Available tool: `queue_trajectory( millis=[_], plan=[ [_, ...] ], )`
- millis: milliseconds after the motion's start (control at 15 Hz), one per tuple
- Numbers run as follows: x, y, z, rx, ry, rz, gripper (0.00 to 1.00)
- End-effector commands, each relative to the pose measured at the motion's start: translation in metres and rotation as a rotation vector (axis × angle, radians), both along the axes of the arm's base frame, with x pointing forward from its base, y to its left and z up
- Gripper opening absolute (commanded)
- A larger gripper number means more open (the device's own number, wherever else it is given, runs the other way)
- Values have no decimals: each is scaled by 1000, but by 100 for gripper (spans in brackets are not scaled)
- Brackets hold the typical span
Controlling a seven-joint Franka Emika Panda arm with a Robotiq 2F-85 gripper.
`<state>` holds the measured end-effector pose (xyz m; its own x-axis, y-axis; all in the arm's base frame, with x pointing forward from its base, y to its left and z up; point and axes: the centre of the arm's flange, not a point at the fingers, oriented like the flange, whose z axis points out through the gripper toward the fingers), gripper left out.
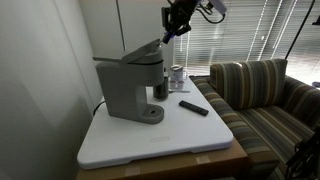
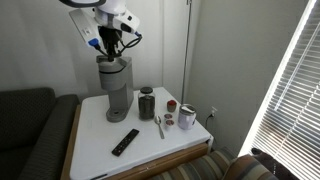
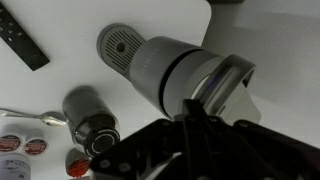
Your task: Open the grey coffeemaker
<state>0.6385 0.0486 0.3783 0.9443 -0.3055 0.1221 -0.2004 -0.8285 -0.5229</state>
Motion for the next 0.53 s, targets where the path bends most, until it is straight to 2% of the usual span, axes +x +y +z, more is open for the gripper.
queue_trajectory(
  millis=[0, 467],
  plan=[
    [-8, 5, 1, 6, -28, 4, 0],
    [-17, -3, -18, 13, 58, -42, 0]
  ],
)
